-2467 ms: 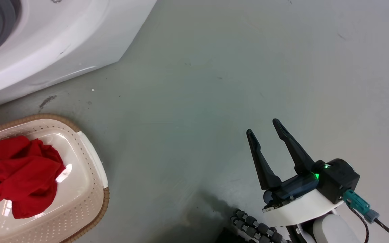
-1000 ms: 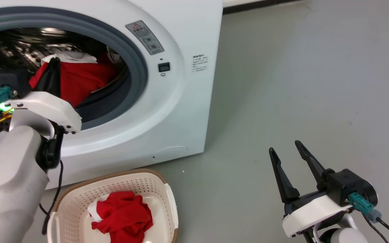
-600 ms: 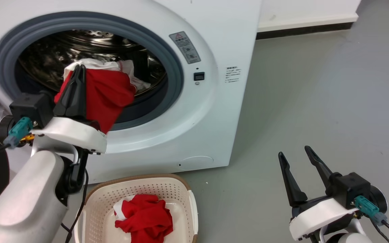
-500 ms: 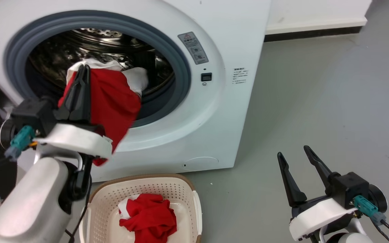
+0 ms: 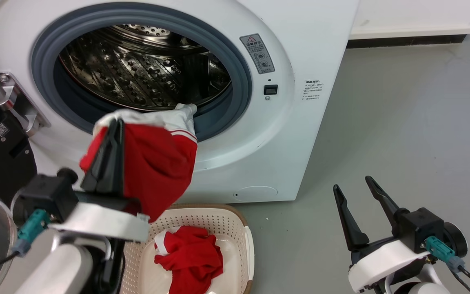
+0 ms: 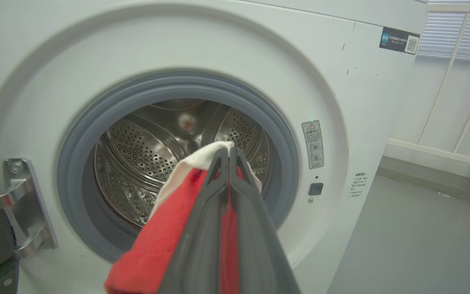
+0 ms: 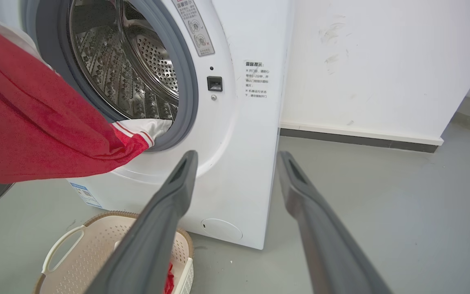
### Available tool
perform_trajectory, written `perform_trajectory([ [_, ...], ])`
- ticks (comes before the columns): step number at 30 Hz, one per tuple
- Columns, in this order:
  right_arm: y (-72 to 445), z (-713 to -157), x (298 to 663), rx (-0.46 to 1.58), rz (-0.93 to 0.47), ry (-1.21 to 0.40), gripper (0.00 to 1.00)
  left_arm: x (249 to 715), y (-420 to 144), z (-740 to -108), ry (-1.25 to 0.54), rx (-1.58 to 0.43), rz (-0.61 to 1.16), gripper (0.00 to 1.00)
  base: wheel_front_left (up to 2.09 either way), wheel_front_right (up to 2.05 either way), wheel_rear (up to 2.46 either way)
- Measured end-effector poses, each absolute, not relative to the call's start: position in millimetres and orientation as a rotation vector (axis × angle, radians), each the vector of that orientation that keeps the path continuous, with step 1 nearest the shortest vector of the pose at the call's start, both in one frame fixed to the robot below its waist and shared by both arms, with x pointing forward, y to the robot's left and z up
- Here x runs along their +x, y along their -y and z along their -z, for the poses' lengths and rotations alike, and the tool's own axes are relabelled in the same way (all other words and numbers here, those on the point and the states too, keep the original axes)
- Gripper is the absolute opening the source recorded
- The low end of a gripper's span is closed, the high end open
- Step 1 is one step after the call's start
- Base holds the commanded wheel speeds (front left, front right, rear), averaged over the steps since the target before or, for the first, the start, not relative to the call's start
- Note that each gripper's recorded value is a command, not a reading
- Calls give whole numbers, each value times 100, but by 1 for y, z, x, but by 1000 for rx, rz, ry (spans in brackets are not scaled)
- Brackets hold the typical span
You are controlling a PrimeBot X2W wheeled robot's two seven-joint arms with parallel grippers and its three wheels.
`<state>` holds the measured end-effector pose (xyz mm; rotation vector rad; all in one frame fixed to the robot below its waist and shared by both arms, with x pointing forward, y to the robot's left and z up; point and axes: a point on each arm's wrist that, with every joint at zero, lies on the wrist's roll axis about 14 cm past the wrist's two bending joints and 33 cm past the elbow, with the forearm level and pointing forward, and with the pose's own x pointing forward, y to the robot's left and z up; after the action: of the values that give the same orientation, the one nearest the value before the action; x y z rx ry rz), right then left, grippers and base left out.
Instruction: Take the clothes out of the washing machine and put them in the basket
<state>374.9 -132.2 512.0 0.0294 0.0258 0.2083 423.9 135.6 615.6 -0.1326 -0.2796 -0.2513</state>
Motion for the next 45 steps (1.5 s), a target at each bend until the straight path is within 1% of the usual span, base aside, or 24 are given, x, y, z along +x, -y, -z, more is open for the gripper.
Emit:
perform_trajectory([
  [10, 133, -498, 382, 26, -206, -67, 100, 410, -121, -485, -123, -258, 235, 0, 0, 0, 0],
  [15, 136, -492, 393, 26, -196, -76, 100, 410, -120, -424, -285, -267, 223, 0, 0, 0, 0],
  [21, 143, -477, 406, 22, -178, -107, 100, 429, -115, -369, -409, -259, 246, 0, 0, 0, 0],
  [28, 153, -455, 422, 21, -153, -147, 100, 472, -113, -315, -499, -233, 259, 0, 0, 0, 0],
  [31, 157, -438, 423, 24, -139, -187, 100, 481, -105, -288, -555, -220, 285, 0, 0, 0, 0],
  [39, 172, -408, 422, 20, -98, -255, 100, 468, -60, -221, -729, -214, 401, 0, 0, 0, 0],
  [45, 174, -392, 424, 17, -92, -289, 100, 431, -61, -172, -904, -186, 398, 0, 0, 0, 0],
])
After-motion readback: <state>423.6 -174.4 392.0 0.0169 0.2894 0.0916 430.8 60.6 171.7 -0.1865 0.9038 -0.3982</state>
